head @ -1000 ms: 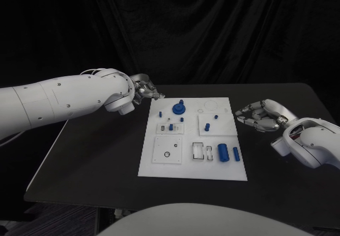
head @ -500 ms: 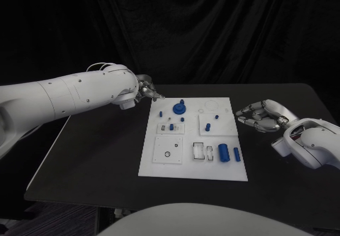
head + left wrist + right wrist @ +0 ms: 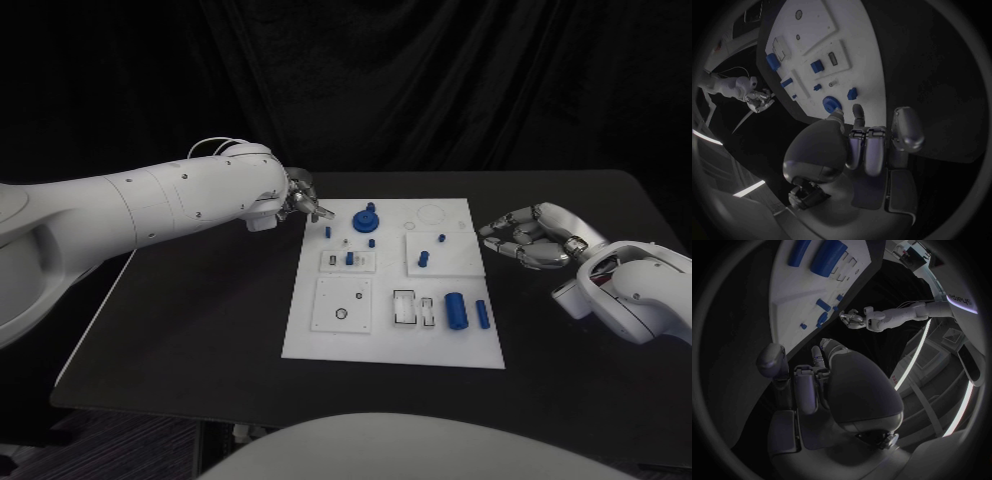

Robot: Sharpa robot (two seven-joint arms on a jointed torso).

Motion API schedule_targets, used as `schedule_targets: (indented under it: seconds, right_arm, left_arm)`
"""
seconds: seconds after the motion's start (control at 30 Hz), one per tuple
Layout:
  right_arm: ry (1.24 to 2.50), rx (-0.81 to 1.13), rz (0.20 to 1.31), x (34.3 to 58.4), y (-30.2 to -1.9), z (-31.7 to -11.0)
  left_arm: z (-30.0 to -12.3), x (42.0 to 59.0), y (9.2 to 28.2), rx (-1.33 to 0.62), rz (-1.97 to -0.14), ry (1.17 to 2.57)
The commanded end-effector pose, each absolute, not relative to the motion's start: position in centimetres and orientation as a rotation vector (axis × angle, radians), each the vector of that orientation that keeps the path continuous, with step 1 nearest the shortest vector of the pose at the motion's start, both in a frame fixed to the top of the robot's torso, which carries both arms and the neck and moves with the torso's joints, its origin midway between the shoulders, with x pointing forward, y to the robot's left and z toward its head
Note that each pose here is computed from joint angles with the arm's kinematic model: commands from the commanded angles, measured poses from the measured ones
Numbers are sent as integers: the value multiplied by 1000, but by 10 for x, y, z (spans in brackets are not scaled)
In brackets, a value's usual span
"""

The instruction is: Assemble the parts on the task board

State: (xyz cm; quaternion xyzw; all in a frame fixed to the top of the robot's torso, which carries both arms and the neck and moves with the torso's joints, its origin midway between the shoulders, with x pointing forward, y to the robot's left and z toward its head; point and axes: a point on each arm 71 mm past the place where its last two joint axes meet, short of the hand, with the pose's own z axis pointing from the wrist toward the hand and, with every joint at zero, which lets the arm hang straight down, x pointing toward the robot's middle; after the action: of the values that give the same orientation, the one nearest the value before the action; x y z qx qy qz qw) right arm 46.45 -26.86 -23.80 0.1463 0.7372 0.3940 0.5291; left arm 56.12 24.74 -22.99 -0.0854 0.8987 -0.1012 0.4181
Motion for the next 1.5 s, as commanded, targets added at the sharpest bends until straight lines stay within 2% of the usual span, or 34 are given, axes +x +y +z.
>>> schedule_targets:
  seconds: [0.03,1.03,1.5]
  right_arm:
    - [1768,349,946,464,-268,-239]
    - [1775,354,942,463,-269,-240]
    - [1779,356,941,463,-269,-240]
  left_arm:
    - [-235,560,246,-196,-248,2294]
    - [-242,559,236,-193,-305,2290]
    - [-252,559,235,-201,-300,2301]
